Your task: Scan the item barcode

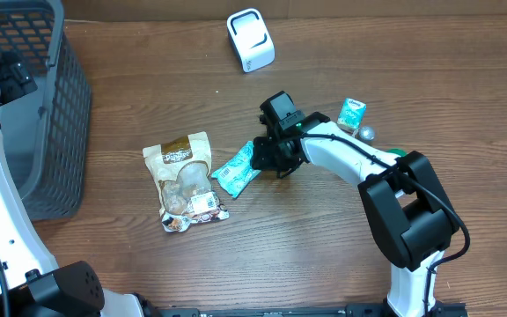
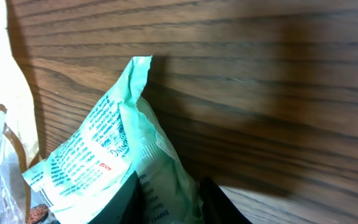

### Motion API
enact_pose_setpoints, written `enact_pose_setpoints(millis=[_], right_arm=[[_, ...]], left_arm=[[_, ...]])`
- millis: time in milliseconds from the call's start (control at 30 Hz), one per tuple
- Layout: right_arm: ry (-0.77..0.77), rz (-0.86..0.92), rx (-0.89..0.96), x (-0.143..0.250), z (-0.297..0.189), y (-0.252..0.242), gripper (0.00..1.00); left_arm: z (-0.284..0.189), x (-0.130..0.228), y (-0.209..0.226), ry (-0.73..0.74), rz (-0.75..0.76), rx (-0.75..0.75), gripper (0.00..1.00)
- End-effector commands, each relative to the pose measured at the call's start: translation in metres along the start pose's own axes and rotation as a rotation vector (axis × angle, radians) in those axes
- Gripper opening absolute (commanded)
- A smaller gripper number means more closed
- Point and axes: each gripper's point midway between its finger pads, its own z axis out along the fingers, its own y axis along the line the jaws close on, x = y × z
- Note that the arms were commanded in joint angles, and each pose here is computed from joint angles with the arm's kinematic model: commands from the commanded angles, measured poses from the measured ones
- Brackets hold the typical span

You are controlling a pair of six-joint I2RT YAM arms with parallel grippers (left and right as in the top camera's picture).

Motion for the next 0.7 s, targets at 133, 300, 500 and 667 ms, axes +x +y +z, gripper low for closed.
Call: enact_pose_setpoints(millis=[133,300,500,667], right_arm=[[-0.038,0.036,0.05,-0.0094,-0.0232,-0.0181,0.24],[-0.026,0.048,0.059,-0.0077,-0.024,-0.0231,0.25],[-0.024,0.049,0.061,-0.007,-0.024,-0.0235,0.25],[-0.024,0.049,0.06,-0.007,-0.024,-0.0234,0.28]], left_arm=[[-0.0039,-0.0043,-0.0024,-0.014,0.018,0.011,0.99],[-0.0039,-0.0043,-0.0024,-0.014,0.018,0.011,1.0],[-0.0039,-0.0043,-0.0024,-0.014,0.018,0.011,1.0],[-0.0039,-0.0043,-0.0024,-0.014,0.018,0.011,1.0]])
